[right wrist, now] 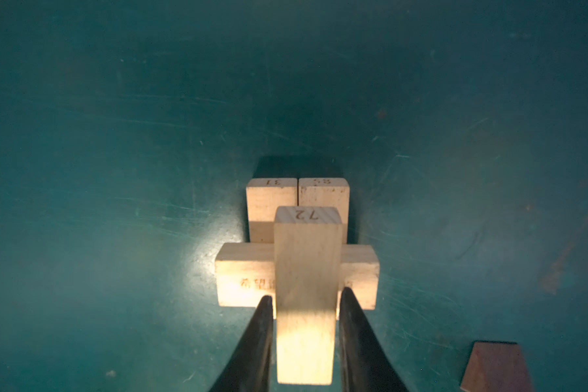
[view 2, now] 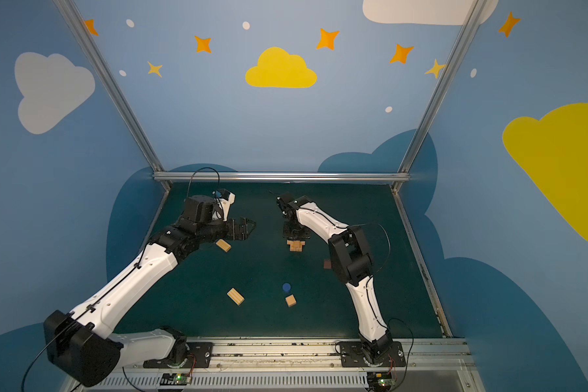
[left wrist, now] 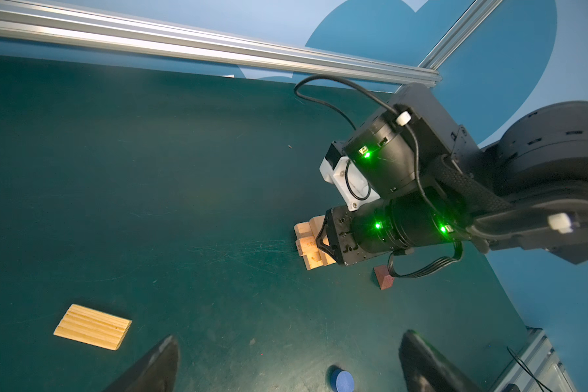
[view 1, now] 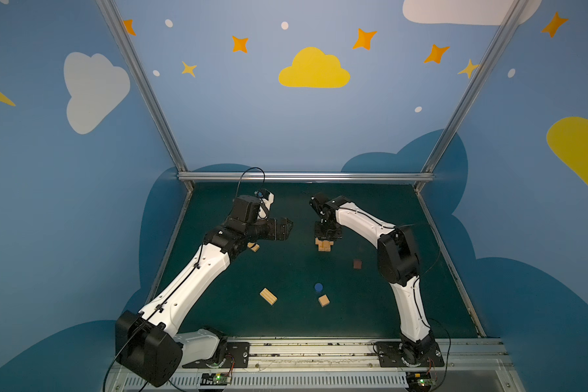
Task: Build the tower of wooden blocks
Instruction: 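Open the right gripper and raise it off the standing plank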
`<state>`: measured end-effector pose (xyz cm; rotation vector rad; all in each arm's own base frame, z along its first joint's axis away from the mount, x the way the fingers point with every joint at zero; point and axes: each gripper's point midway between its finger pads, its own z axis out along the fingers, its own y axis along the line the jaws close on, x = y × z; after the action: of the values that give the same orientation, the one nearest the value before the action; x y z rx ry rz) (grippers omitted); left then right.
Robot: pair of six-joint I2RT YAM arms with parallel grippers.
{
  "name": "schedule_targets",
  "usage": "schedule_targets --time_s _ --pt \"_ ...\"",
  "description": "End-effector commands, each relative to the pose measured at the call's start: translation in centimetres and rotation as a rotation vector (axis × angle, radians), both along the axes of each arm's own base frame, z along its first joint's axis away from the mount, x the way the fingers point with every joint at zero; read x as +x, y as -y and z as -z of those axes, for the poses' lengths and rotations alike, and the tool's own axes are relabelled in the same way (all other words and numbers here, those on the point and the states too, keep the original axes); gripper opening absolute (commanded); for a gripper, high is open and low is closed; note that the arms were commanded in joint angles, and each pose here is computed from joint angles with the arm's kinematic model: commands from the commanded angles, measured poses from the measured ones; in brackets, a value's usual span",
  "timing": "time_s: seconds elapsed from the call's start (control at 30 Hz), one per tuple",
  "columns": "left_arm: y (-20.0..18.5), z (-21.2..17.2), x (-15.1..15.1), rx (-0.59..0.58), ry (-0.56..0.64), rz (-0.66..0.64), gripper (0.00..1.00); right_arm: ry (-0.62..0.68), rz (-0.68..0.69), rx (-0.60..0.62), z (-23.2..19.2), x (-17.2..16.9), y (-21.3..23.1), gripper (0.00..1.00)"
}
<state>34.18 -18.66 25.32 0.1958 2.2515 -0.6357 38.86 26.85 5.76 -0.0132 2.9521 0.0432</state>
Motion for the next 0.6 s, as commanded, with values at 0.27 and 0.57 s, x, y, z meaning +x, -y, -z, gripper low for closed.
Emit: schedule_targets --time_s 0.27,0.57 --pt "-0.19 -0.78 0.23 0.004 0.014 -0.005 1.0 -0.009 -0.01 -0.004 -0.38 0.09 0.02 0.28" --pt "-0.19 -0.74 0.24 0.004 0.013 -0.005 1.0 0.0 -0.013 0.001 -0.86 0.08 -0.1 0.34"
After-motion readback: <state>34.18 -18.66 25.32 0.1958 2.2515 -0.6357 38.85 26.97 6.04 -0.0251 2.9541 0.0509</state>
